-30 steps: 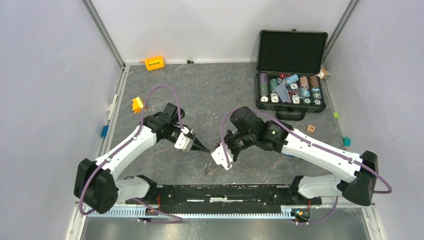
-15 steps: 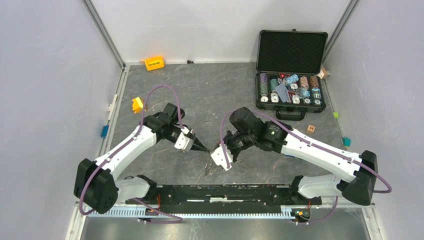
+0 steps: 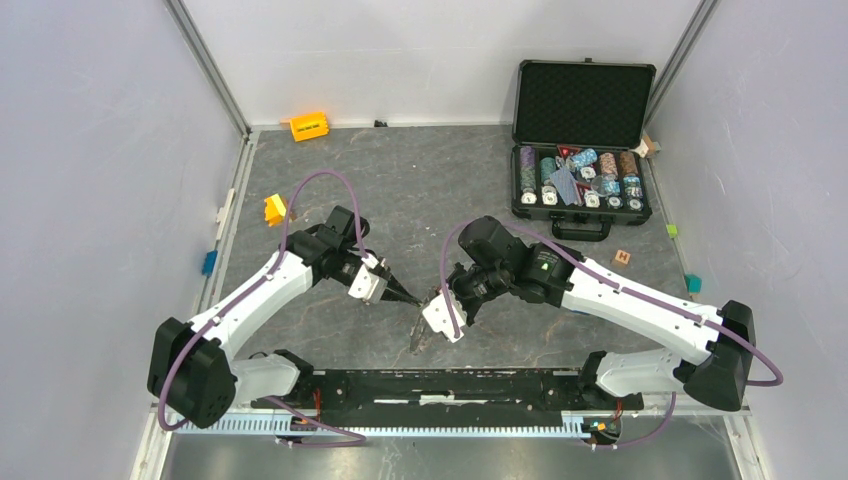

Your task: Put the keys on the keyring

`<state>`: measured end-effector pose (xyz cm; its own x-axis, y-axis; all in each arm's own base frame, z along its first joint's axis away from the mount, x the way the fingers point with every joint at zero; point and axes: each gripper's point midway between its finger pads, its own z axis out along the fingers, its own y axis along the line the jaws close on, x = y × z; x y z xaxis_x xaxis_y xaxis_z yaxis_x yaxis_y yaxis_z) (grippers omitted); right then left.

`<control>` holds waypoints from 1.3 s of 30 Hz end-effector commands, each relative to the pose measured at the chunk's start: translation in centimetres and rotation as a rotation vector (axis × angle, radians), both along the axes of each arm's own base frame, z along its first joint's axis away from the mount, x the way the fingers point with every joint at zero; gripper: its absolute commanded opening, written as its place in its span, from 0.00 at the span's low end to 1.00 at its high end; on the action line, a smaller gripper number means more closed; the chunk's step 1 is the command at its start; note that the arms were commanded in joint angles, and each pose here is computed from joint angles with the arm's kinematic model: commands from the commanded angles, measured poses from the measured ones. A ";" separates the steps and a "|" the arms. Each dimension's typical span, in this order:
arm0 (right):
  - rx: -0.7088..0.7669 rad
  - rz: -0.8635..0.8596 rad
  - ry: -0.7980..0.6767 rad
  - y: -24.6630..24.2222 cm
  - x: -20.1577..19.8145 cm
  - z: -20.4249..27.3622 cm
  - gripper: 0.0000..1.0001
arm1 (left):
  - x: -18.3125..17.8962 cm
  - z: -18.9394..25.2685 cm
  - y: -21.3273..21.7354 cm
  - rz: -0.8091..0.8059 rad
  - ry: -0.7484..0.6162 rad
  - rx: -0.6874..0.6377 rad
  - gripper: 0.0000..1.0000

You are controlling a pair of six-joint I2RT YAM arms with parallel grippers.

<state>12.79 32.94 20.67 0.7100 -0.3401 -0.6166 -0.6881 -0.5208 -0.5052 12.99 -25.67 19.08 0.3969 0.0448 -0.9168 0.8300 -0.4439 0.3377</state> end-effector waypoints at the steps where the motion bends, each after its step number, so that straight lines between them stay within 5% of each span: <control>1: 0.033 0.049 -0.004 0.1 -0.9 1.0 0.00 | 0.4 1.9 -0.6 -0.016 -0.041 -0.054 0.02; 39: 0.079 0.026 0.084 1.9 -1.0 2.0 0.00 | 0.4 1.7 -0.7 -0.021 -0.032 -0.051 0.02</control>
